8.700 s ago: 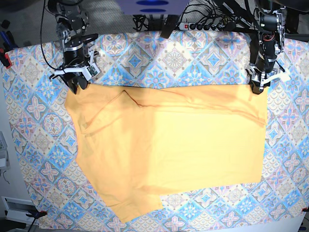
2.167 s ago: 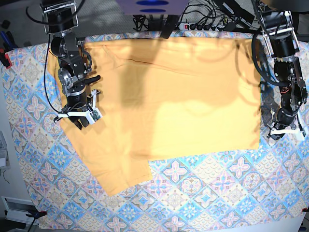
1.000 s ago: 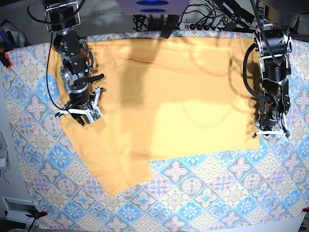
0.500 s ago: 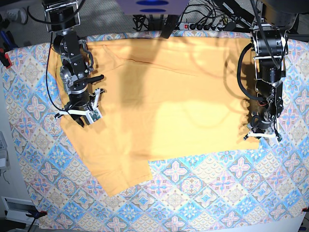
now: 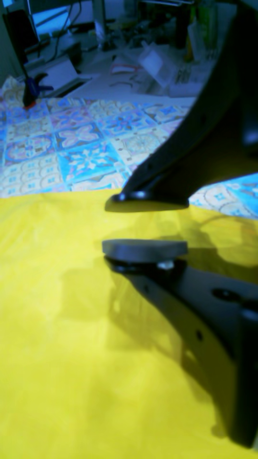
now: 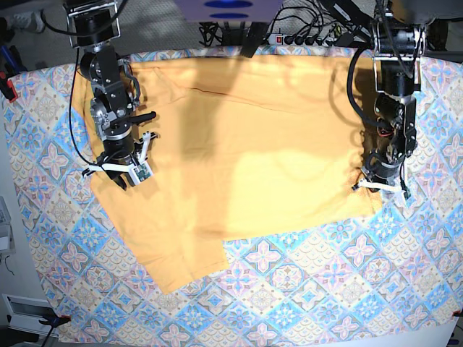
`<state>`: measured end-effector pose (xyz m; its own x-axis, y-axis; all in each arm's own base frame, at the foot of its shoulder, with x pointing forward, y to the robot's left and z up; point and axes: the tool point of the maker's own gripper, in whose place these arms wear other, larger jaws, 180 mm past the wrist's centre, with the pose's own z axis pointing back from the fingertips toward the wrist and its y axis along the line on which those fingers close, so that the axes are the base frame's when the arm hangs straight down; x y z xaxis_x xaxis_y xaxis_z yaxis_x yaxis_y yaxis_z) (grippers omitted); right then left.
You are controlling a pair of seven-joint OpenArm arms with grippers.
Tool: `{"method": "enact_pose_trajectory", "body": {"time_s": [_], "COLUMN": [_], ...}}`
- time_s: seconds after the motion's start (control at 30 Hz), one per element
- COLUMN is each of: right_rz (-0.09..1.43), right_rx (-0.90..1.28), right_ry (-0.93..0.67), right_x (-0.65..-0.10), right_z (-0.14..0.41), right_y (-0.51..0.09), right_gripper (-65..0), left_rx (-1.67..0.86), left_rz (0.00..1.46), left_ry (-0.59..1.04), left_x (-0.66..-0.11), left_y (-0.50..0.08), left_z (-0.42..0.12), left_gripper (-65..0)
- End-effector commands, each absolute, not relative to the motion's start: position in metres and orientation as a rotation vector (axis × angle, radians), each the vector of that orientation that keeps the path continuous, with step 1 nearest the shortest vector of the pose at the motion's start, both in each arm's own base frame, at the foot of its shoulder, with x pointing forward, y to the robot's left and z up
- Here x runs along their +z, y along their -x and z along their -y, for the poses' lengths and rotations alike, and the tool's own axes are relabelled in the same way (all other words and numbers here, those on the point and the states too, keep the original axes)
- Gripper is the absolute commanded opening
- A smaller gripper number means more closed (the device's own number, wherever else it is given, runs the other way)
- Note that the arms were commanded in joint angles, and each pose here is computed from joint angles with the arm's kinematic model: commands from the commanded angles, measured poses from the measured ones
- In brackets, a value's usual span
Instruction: Fold the T-shirt properly
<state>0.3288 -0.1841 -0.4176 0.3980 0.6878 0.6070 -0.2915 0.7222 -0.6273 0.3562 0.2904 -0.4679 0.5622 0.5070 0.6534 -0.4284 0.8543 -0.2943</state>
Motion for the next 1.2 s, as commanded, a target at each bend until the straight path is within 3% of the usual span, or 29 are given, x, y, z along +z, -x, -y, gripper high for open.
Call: {"method": "enact_pose_trajectory", "body": {"time_s": [0.0, 0.23, 0.43, 0.53, 0.77, 1.0, 1.17], "right_rz": [1.03, 1.078, 1.073, 1.056, 1.053, 1.047, 1.029], "right_rx": [0.646, 0.633, 0.622, 0.623, 0.628, 0.561, 0.515], "right_ry": [0.491, 0.514, 0.536, 0.547, 0.543, 0.501, 0.314], "right_x": [-0.402, -0.383, -0.382, -0.384, -0.392, -0.401, -0.411], "right_z": [0.187, 0.189, 0.198, 0.205, 0.217, 0.243, 0.241], "right_y": [-0.34, -0.362, -0.393, -0.405, -0.434, -0.45, -0.456], "right_gripper": [-51.8, -51.0, -28.1, -23.4, -24.0, -37.0, -41.8], "left_rx": [0.536, 0.503, 0.45, 0.463, 0.404, 0.421, 0.432], "left_rz": [0.833, 0.839, 0.886, 0.924, 0.963, 0.963, 0.956], "left_ry": [0.113, 0.119, 0.134, 0.128, 0.117, 0.077, 0.058], "left_x": [-0.452, -0.451, -0.434, -0.419, -0.399, -0.395, -0.397], "left_y": [-0.366, -0.347, -0.335, -0.326, -0.304, -0.279, -0.271], "left_z": [-0.294, -0.288, -0.276, -0.283, -0.28, -0.296, -0.304], "left_gripper": [-65.0, -65.0, -65.0, -65.0, -65.0, -65.0, -65.0]}}
